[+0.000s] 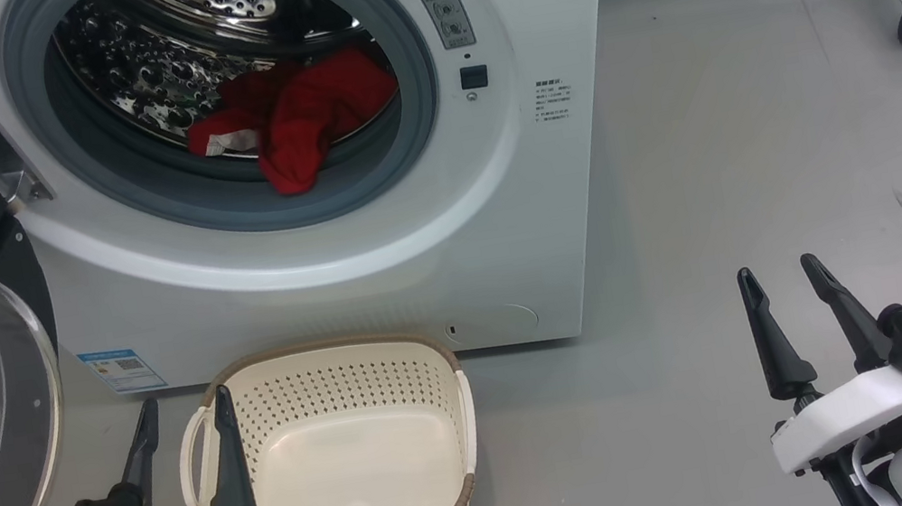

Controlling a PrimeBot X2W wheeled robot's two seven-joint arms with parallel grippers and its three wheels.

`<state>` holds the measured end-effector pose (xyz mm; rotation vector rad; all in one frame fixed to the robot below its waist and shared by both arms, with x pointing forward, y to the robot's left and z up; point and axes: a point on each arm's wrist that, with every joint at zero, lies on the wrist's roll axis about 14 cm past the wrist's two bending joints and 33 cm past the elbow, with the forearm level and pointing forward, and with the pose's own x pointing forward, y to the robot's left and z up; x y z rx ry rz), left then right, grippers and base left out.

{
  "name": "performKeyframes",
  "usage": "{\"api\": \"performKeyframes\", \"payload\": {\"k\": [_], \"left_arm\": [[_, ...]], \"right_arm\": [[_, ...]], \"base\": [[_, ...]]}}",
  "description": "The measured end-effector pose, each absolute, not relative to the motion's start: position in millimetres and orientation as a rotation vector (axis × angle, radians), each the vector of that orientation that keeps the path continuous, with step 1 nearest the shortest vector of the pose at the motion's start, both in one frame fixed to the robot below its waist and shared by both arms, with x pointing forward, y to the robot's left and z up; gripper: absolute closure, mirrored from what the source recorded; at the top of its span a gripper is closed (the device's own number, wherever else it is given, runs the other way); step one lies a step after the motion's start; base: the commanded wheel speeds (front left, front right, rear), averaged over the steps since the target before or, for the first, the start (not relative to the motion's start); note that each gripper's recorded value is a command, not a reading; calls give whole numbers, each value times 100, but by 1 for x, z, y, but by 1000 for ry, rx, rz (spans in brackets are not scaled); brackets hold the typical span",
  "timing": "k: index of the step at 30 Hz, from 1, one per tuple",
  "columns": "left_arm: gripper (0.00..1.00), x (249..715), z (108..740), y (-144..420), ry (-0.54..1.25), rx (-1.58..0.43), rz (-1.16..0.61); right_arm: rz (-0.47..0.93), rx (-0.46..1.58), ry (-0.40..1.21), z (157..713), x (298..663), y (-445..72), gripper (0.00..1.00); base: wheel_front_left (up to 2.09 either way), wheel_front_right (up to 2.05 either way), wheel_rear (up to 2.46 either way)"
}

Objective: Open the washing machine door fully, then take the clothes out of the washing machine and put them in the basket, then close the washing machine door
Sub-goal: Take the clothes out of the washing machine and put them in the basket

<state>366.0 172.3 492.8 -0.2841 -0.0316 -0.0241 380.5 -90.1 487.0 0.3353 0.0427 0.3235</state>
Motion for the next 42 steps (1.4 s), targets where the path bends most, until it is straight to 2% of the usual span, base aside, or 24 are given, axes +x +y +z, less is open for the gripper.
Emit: {"api": "performKeyframes", "payload": {"k": [19, 42], "left_arm": [[0, 366, 490, 166, -21, -286, -43], [0, 365, 485, 162, -4, -290, -52]], "right_arm": [[321, 335, 46, 486, 380, -91, 0], [325, 334, 51, 485, 379, -89, 0]], "base": [[76, -76, 0], [8, -8, 0]]}}
